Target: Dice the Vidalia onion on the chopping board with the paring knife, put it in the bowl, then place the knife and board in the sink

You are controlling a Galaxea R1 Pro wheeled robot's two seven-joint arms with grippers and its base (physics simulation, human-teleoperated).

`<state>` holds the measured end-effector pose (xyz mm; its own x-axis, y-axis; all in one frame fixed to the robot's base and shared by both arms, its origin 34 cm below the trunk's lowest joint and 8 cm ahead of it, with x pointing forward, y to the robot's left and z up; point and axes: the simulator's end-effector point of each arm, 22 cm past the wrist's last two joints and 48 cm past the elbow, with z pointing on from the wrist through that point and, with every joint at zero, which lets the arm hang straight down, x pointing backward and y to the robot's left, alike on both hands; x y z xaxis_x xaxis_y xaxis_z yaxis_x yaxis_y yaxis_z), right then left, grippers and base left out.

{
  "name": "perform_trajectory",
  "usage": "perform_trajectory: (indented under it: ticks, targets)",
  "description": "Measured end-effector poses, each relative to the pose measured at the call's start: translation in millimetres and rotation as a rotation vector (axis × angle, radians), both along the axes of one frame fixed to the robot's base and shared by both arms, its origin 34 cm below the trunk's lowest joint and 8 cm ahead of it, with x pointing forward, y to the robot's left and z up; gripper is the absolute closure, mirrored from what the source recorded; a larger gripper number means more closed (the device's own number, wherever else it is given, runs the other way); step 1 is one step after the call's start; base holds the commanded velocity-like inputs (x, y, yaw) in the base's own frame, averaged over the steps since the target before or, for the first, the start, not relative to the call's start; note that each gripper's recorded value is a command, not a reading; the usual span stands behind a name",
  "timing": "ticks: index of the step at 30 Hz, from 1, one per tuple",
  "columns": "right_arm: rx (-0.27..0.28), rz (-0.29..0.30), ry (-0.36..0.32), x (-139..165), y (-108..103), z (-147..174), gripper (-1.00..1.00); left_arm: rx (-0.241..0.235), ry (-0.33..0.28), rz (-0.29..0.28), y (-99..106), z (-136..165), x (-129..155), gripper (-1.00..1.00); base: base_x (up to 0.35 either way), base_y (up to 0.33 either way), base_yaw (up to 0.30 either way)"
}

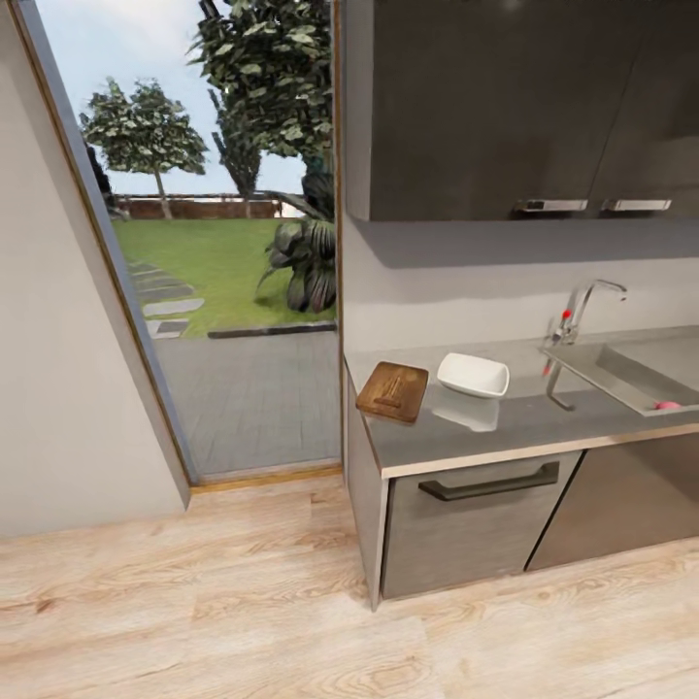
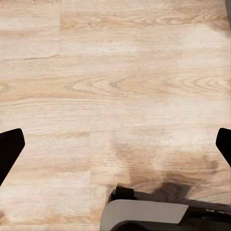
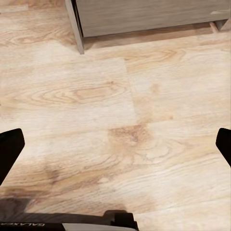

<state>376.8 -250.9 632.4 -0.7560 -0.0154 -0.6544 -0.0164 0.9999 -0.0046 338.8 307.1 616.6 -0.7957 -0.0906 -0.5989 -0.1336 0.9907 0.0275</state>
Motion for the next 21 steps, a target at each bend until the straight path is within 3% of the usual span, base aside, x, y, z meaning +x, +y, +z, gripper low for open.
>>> perform_trajectory:
  ticks: [21]
  targets:
    - [0.001, 0.000, 0.001, -6.2, 0.7, 21.3, -1.00, 0.000, 0.002, 0.001, 0.3, 21.2, -6.5, -1.00, 0.000, 0.000, 0.000]
